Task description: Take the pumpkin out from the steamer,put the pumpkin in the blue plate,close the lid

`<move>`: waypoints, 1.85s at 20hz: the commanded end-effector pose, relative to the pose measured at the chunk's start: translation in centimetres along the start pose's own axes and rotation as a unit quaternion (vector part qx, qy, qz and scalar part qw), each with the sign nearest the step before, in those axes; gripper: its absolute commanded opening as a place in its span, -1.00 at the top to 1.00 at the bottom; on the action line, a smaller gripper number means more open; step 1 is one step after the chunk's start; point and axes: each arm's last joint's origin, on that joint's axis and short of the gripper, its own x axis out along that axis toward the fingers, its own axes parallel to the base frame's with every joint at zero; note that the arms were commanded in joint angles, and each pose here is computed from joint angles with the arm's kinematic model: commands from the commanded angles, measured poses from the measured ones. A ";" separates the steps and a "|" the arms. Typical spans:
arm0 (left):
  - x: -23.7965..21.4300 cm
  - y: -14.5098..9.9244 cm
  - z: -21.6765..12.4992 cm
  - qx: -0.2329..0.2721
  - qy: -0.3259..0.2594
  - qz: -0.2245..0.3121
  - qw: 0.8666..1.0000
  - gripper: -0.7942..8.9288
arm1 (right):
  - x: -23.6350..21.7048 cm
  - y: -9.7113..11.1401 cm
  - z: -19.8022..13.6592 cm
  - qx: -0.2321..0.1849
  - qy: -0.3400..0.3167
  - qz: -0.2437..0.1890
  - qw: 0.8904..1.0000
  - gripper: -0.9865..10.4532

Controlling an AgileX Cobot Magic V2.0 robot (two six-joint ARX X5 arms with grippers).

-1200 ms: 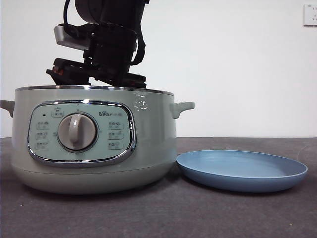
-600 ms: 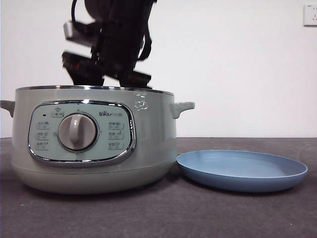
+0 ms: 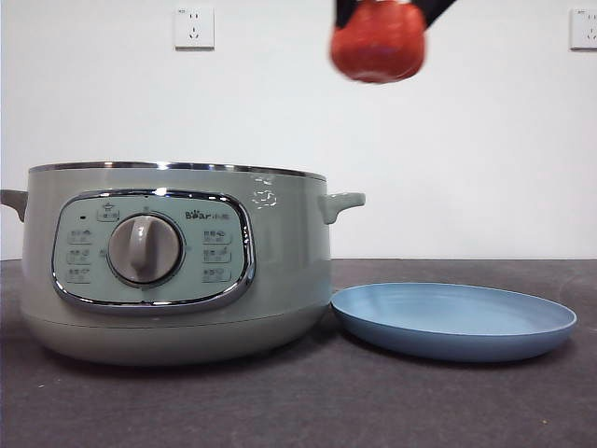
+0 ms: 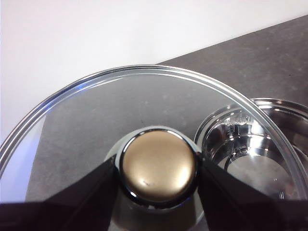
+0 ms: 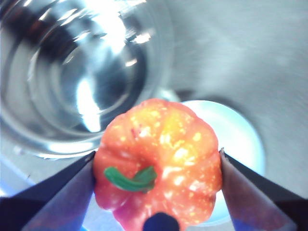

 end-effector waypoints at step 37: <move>2.5 -1.4 1.8 -0.015 -0.021 -0.063 0.998 0.85 | 18.1 -3.5 -11.2 0.116 0.072 -0.056 0.989 -0.08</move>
